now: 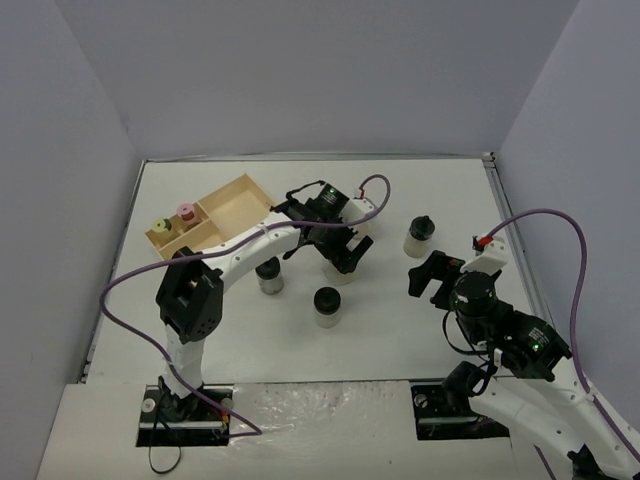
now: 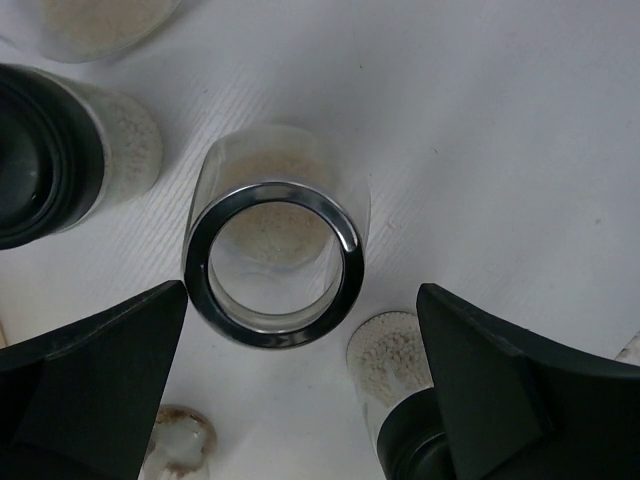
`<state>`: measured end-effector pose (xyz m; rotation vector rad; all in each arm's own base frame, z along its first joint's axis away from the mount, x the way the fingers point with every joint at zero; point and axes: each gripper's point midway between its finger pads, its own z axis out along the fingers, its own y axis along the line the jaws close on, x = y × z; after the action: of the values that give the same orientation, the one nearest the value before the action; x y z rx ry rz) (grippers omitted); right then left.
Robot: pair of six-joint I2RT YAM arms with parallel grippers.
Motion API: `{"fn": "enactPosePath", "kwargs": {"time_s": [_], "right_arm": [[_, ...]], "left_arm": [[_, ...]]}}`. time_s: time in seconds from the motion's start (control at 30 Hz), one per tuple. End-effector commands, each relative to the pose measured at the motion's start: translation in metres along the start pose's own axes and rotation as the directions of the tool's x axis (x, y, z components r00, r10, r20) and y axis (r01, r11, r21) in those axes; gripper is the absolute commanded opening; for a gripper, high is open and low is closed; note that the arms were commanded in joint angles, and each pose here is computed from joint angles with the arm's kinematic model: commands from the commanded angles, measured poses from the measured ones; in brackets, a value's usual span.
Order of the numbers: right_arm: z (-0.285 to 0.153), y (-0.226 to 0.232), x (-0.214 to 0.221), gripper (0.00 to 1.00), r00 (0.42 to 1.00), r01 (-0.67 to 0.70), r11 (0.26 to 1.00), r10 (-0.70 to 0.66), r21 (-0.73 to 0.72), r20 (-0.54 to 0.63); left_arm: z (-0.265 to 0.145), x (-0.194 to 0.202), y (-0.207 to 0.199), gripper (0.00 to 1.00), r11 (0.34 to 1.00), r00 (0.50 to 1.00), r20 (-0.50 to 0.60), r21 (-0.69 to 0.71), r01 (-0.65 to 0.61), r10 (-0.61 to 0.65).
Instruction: Organize the condiment bottles
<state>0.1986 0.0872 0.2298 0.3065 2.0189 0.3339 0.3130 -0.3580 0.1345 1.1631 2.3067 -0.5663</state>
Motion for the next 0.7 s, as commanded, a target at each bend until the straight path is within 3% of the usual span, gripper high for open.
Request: {"fn": "enactPosePath", "kwargs": {"time_s": [0.0,0.33,0.67], "right_arm": [[0.006,0.001,-0.003,1.00,0.999,-0.029,0.999,0.028,0.026,0.015],[0.005,0.000,0.001,1.00,0.999,-0.035,0.999,0.035,0.018,0.011],[0.005,-0.001,0.002,1.00,0.999,-0.036,0.999,0.036,0.015,0.009]], "left_arm": [[-0.011,-0.030,-0.010,0.97,0.995,0.993,0.059,0.014,-0.101,0.100],[0.015,-0.011,0.003,0.96,0.987,0.986,-0.049,-0.007,-0.159,0.158],[0.021,-0.005,-0.004,0.86,0.981,0.980,-0.056,0.051,-0.188,0.191]]}}
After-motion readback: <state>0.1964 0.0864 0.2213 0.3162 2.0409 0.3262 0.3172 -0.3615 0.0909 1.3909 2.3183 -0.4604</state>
